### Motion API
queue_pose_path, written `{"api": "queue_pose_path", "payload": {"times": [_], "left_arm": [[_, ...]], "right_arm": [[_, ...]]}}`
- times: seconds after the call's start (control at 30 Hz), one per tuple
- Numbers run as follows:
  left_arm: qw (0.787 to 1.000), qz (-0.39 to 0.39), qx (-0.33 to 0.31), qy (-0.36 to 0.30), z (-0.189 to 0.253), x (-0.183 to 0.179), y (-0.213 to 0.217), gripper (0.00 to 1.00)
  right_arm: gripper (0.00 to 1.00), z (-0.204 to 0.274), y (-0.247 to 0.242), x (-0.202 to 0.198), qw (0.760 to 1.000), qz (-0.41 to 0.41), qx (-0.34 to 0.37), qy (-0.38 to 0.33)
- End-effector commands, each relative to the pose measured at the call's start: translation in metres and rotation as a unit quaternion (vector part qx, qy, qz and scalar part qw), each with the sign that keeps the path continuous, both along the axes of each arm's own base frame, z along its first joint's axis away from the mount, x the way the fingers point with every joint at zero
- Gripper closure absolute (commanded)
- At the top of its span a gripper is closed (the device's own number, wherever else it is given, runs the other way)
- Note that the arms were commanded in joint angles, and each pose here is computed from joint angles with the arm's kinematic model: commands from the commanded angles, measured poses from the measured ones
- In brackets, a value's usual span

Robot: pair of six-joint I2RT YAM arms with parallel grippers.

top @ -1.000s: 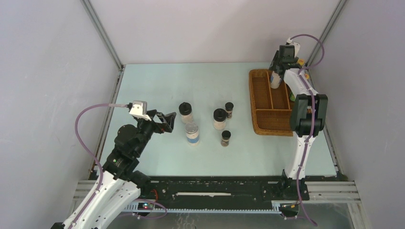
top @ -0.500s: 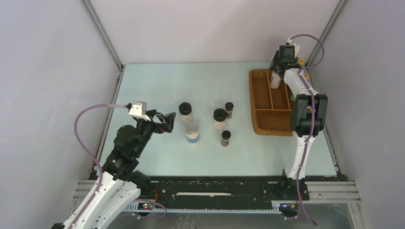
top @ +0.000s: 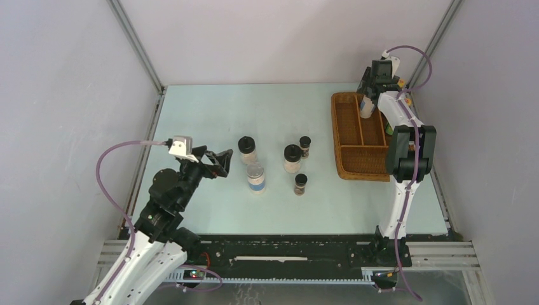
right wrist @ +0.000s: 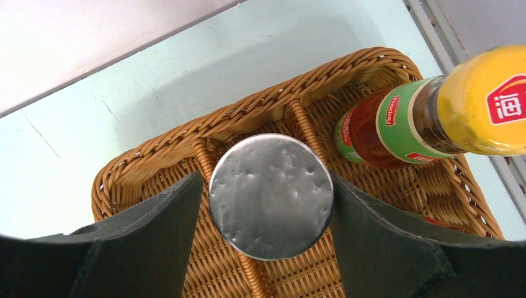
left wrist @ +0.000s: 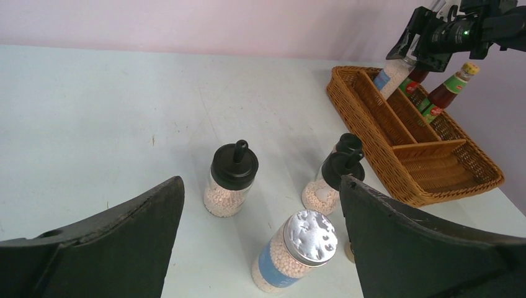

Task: Organize the condiment bottles
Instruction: Place the bottle in the storage box.

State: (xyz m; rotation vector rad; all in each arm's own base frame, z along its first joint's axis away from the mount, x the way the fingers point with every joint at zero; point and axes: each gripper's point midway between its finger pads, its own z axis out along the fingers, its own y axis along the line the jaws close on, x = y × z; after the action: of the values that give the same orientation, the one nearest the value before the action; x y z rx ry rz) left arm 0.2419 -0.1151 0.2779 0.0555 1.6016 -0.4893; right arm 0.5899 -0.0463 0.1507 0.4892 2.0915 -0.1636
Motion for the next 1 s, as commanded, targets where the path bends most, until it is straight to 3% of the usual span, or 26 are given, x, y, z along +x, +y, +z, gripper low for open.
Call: {"api": "queue_pose_path", "payload": {"times": [0.0, 0.67, 0.97], "left_arm": [[1.000, -0.003, -0.002, -0.008, -0.003, -0.001, -0.001, 0.00], [1.000, -0.006, -0.009, -0.024, 0.005, -0.007, 0.001, 0.00], [0.999, -0.010, -0.013, -0.030, 0.011, -0.009, 0.001, 0.00]], "right_arm": [[0.18, 0.050, 0.002, 0.005, 0.999, -0.001, -0.005, -0.053], [0.15, 0.073, 0.000, -0.013, 0.998, -0.002, -0.015, -0.057], [0.16, 0.106, 0.038, -0.044, 0.996, 0.025, -0.034, -0.074]]}}
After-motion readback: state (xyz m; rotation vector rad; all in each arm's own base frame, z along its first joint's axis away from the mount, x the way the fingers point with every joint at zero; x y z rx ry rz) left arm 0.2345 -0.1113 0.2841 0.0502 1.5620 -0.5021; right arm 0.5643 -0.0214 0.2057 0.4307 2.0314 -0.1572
